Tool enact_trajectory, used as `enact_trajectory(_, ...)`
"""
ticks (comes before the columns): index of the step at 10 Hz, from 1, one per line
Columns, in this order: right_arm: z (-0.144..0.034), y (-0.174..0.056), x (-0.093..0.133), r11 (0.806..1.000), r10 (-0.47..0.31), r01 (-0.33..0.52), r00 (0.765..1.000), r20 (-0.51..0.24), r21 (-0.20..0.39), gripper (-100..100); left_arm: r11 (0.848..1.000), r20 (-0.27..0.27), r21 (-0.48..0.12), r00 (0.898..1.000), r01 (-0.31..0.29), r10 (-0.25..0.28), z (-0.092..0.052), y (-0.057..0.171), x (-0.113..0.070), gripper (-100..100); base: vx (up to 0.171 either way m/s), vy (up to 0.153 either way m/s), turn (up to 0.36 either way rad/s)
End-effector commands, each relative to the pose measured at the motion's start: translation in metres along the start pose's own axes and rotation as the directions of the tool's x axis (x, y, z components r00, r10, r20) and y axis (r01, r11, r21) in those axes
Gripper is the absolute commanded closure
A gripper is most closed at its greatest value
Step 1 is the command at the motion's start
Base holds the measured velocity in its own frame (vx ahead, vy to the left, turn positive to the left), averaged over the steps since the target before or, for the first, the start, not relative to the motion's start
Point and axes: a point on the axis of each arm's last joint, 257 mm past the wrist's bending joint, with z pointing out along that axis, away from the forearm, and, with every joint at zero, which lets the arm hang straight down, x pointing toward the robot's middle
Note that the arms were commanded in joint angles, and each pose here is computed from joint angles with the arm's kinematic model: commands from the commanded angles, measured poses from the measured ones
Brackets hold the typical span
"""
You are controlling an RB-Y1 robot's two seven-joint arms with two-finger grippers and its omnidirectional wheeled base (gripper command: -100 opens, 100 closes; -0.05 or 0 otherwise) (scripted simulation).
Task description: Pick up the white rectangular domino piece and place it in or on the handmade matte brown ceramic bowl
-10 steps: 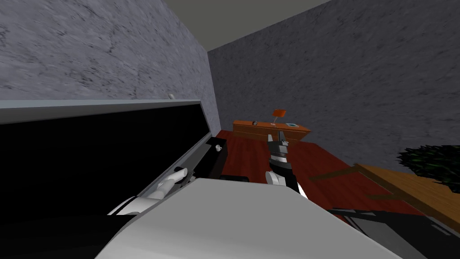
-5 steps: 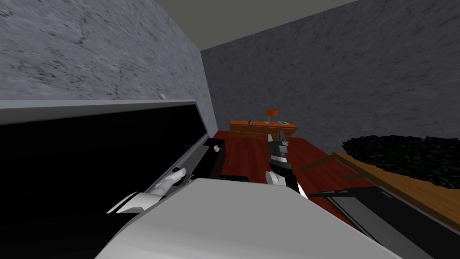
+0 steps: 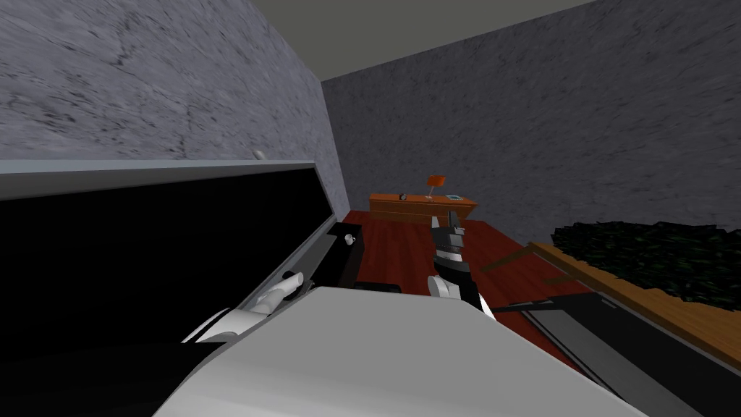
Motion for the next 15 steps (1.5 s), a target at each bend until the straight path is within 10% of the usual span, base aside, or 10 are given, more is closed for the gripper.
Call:
enact_trajectory(1,0.000,0.000,0.000,1.000,0.000,0.000,1.000,0.000,0.000,0,1.000,0.000,0.000,1.000,0.000,0.000,0.000,0.000,0.000,-100,-0.006,0.006,-0.019)
enact_trajectory(2,0.000,0.000,0.000,1.000,0.000,0.000,1.000,0.000,0.000,0,1.000,0.001,0.002,1.000,0.001,-0.001,0.001,0.000,0.000,100,0.000,0.000,0.000)
enact_trajectory(6,0.000,0.000,0.000,1.000,0.000,0.000,1.000,0.000,0.000,0,1.000,0.001,-0.001,1.000,0.000,0.000,0.001,0.001,0.001,100,0.000,0.000,0.000)
enact_trajectory(7,0.000,0.000,0.000,1.000,0.000,0.000,1.000,0.000,0.000,0,1.000,0.001,-0.001,1.000,0.001,-0.001,0.001,0.001,0.001,0,0.000,0.000,0.000)
enact_trajectory(8,0.000,0.000,0.000,1.000,0.000,0.000,1.000,0.000,0.000,0,1.000,0.000,0.000,1.000,-0.002,0.002,-0.007,0.000,-0.011,100,0.016,-0.017,0.087)
enact_trajectory(10,0.000,0.000,0.000,1.000,0.000,0.000,1.000,0.000,0.000,0,1.000,-0.004,0.001,1.000,-0.004,0.004,-0.008,0.001,-0.010,100,0.016,-0.025,0.050)
enact_trajectory(11,0.000,0.000,0.000,1.000,0.000,0.000,1.000,0.000,0.000,0,1.000,-0.004,0.000,1.000,-0.005,0.005,-0.009,0.001,-0.012,0,0.000,0.000,0.000)
enact_trajectory(12,0.000,0.000,0.000,1.000,0.000,0.000,1.000,0.000,0.000,0,0.999,0.014,-0.027,1.000,-0.018,0.019,-0.017,0.006,-0.029,100,0.018,-0.094,-0.018)
enact_trajectory(15,0.000,0.000,0.000,1.000,0.000,0.000,1.000,0.000,0.000,0,0.997,0.037,-0.073,0.999,-0.036,0.039,-0.030,0.017,-0.056,100,0.023,-0.120,0.011)
